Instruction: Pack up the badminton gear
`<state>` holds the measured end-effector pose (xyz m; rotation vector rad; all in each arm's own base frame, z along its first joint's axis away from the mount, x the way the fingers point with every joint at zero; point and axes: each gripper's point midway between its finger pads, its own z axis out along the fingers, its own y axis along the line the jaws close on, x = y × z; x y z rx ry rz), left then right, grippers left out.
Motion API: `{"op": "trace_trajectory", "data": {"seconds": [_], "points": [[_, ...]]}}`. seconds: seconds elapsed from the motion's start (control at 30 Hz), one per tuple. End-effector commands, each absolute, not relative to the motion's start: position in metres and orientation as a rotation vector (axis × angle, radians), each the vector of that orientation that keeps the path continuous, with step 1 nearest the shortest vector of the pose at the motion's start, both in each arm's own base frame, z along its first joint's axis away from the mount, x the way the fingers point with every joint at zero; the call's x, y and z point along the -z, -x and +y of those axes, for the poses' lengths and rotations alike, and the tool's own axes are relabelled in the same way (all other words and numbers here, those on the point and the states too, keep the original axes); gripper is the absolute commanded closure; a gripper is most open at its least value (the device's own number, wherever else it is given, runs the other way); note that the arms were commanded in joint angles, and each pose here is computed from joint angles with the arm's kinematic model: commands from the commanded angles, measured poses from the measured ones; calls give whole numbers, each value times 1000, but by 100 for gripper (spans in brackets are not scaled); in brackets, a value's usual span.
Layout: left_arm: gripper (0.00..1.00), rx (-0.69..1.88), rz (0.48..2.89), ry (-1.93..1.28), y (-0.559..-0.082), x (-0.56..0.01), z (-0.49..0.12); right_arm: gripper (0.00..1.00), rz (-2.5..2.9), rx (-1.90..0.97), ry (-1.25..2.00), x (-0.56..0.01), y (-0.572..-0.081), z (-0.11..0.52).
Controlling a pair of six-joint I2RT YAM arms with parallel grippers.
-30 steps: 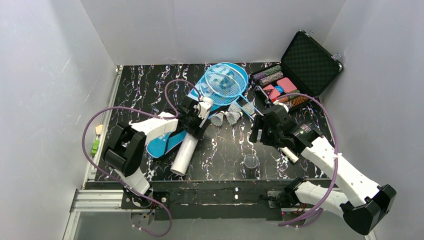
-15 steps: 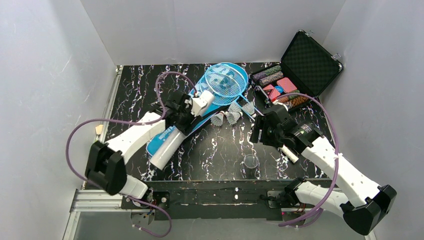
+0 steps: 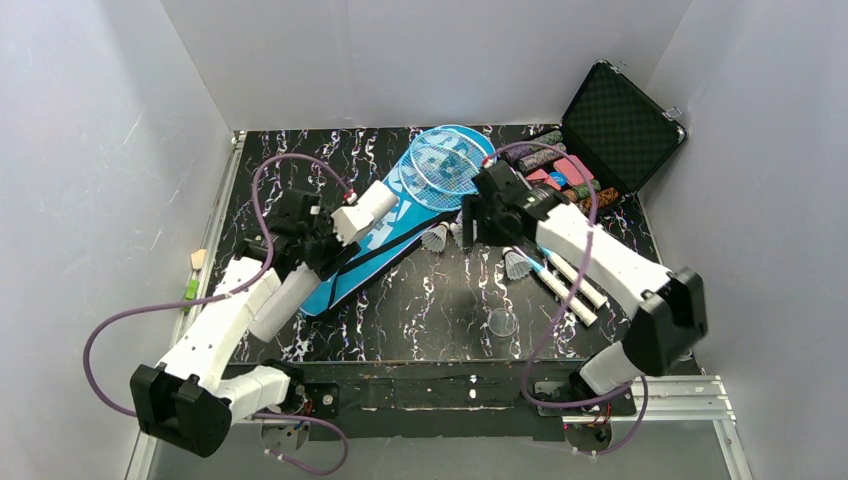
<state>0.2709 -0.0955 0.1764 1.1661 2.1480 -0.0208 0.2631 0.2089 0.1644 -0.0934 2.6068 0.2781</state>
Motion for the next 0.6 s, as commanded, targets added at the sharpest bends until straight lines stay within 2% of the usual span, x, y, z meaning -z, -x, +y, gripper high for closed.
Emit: {"op": "trace_trajectory", "data": {"seconds": [0.0,0.23,0.37,0.57], "points": [[68,18,2099,-1266,-253,-173,-75,20,2481,-306,231,-183,-312,246],[74,0,2027,-1360,-246,-152,-37,23,2439,-264,382,-152,-349,287],[83,160,1999,-1432,-237,-150,-41,24,2421,-198,472,-131,-352,301],[85,268,1963,-1448,-242,-148,-53,26,2420,-128,521,-113,-361,309]]}}
